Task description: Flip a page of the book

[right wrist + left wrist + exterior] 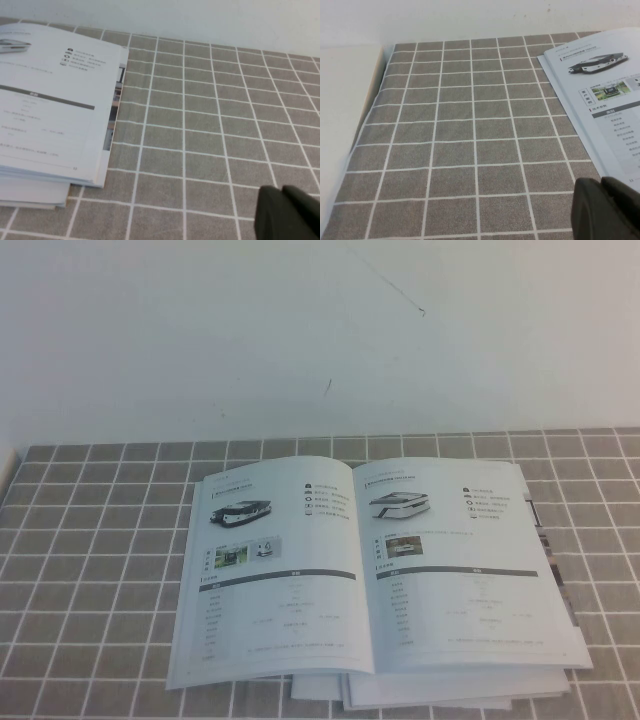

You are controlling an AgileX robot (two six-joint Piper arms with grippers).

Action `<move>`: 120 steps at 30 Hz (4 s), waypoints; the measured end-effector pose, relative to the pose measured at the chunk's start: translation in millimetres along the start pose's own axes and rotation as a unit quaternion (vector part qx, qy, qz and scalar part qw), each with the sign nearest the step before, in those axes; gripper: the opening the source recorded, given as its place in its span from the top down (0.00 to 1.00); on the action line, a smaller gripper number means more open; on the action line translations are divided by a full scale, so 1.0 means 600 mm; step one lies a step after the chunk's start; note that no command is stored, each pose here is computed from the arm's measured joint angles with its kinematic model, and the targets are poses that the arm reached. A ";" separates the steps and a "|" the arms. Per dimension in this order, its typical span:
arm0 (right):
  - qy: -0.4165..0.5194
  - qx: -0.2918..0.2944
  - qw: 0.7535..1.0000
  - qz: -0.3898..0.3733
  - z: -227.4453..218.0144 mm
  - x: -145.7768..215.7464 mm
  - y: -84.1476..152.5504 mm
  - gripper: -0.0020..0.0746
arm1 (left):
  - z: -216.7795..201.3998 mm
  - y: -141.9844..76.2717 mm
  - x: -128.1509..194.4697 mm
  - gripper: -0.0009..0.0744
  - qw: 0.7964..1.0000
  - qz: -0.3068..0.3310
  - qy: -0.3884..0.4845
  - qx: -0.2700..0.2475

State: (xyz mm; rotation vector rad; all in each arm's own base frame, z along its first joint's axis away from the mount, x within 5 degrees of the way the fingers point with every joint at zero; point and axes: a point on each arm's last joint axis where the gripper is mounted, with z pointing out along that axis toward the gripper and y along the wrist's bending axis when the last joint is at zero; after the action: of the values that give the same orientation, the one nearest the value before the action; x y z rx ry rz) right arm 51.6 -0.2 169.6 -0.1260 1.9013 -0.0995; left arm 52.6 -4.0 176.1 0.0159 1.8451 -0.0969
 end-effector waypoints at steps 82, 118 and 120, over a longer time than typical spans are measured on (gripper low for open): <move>-0.447 0.050 0.893 0.001 -0.072 -0.140 -0.016 0.98 | -0.086 -0.008 -0.136 0.99 0.845 0.018 -0.533 0.020; 0.214 -0.239 0.947 -0.003 0.217 -0.272 0.020 0.98 | 0.240 -0.073 -0.306 0.99 0.966 -0.062 0.196 0.155; 0.216 -0.259 0.941 0.005 0.238 -0.263 0.027 0.98 | 0.288 -0.083 -0.298 0.99 0.955 -0.071 0.216 0.189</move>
State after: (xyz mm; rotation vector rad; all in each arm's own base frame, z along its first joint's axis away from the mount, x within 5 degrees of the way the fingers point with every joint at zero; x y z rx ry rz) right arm 237.0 36.3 268.4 -0.4846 2.3290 0.4175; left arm 264.2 -59.7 304.2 0.1849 2.2358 -0.5876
